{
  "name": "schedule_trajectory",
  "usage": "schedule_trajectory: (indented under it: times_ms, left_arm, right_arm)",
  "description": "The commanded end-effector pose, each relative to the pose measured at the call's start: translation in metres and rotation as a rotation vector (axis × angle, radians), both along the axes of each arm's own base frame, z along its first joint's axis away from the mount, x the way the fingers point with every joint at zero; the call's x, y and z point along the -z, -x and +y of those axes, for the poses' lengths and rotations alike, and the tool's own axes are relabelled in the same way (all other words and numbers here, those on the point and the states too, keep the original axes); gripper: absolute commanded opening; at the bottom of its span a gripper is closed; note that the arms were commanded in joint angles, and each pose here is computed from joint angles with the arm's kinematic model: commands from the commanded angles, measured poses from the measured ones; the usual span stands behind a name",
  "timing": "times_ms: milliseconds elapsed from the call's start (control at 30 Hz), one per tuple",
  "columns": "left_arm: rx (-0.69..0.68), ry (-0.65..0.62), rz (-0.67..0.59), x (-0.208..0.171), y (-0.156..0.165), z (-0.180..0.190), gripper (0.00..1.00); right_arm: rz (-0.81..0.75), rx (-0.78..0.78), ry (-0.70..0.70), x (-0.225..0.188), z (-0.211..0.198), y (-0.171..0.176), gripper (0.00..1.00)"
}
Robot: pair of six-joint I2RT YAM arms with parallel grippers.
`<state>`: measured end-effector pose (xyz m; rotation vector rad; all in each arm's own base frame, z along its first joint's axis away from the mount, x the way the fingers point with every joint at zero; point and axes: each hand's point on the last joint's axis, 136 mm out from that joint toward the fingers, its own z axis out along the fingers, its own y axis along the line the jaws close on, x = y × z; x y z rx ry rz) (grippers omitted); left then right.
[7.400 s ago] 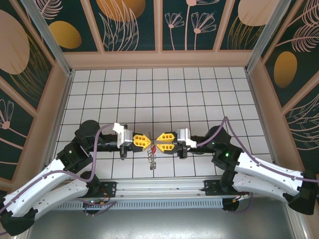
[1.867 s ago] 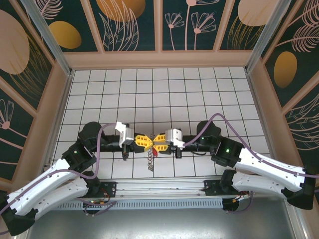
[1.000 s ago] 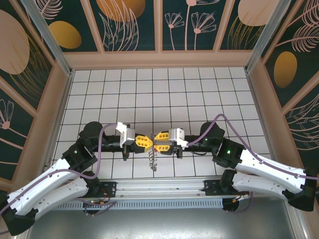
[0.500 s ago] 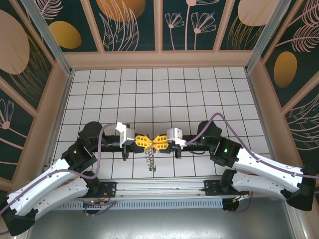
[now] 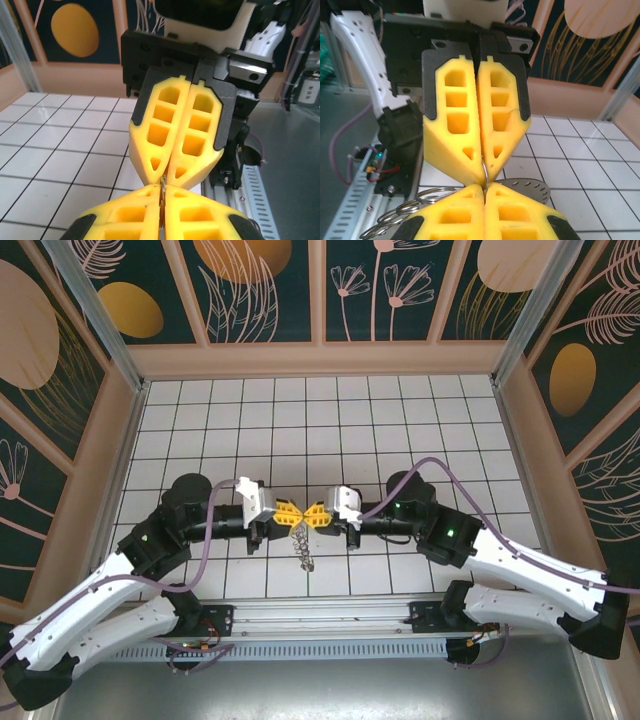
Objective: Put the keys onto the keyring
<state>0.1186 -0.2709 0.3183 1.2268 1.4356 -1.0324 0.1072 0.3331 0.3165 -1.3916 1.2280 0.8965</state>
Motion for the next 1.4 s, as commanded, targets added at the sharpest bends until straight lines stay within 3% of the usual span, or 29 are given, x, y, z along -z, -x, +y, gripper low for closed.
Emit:
schedule_trajectory:
  times_ms: [0,67,200,333,467,633,800,867,900,1133,1367]
  left_arm:
    - [0.032,-0.048,0.001,0.000,0.004,-0.004,0.08]
    - [0.020,-0.080,0.013,0.006,0.000,-0.005,0.01]
    - [0.048,-0.075,0.016,0.006,0.004,-0.006,0.00]
    - [0.084,0.027,-0.024,-0.012,0.014,-0.005,0.00]
    - [0.146,0.152,-0.058,-0.034,0.027,-0.004,0.00]
    - [0.196,0.245,-0.092,-0.048,0.038,-0.002,0.00]
    - [0.218,0.274,-0.105,-0.049,0.041,-0.002,0.00]
    - [0.228,0.283,-0.105,-0.049,0.043,-0.002,0.00]
    - [0.226,0.281,-0.101,-0.048,0.042,-0.002,0.00]
    - [0.098,0.120,-0.052,-0.028,0.016,-0.007,0.00]
    - [-0.009,-0.055,0.003,-0.001,-0.007,-0.008,0.08]
  right_arm:
    - [-0.068,0.089,0.077,0.003,0.006,-0.025,0.00]
    - [-0.078,0.094,0.103,0.005,0.008,-0.027,0.00]
    - [-0.088,0.098,0.116,0.005,0.008,-0.028,0.00]
    - [-0.077,0.061,0.083,0.001,0.004,-0.018,0.01]
    - [-0.058,0.023,0.042,-0.001,0.001,-0.007,0.11]
    - [-0.046,-0.014,-0.006,-0.008,-0.001,0.002,0.15]
    - [-0.049,-0.033,-0.053,-0.017,-0.005,0.007,0.11]
    - [-0.048,-0.030,-0.057,-0.018,-0.006,0.007,0.04]
    - [-0.047,-0.027,-0.055,-0.017,-0.006,0.006,0.00]
    - [-0.082,0.104,0.034,-0.007,-0.006,-0.020,0.00]
    - [-0.137,0.187,0.173,0.014,0.004,-0.037,0.00]
